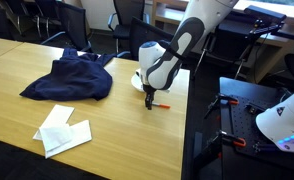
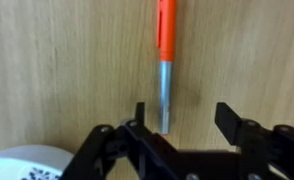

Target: Pick the pen and put it in the bowl

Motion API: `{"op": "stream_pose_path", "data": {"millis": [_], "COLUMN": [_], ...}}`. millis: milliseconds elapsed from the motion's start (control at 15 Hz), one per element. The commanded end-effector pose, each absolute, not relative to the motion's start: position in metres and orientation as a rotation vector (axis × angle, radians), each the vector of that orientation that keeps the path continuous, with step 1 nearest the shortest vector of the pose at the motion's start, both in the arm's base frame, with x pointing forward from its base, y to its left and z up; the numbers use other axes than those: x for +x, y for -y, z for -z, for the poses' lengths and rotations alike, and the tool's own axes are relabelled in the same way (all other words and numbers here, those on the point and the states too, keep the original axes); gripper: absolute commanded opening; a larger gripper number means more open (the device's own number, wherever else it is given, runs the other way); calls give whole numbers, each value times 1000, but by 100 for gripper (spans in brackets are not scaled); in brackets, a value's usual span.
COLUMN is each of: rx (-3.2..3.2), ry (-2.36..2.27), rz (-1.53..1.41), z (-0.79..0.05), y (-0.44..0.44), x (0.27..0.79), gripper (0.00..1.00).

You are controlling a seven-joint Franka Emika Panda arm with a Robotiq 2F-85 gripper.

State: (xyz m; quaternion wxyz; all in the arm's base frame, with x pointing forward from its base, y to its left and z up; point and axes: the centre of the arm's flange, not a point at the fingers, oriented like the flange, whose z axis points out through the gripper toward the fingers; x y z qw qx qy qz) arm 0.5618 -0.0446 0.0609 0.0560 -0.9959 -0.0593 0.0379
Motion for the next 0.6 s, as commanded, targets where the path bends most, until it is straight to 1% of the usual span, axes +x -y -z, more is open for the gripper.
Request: {"op": "stream_pose_path", "data": {"millis": [0,67,400,533], "rx": [-3016,-3021,-3038,-3037], "ry": [197,195,173,180], "rz": [-169,-172,-189,-178], "z": [-57,-55,-52,-57], "y": [46,46,50,48], "x": [574,576,577,575], "gripper": [47,38,2,0]}}
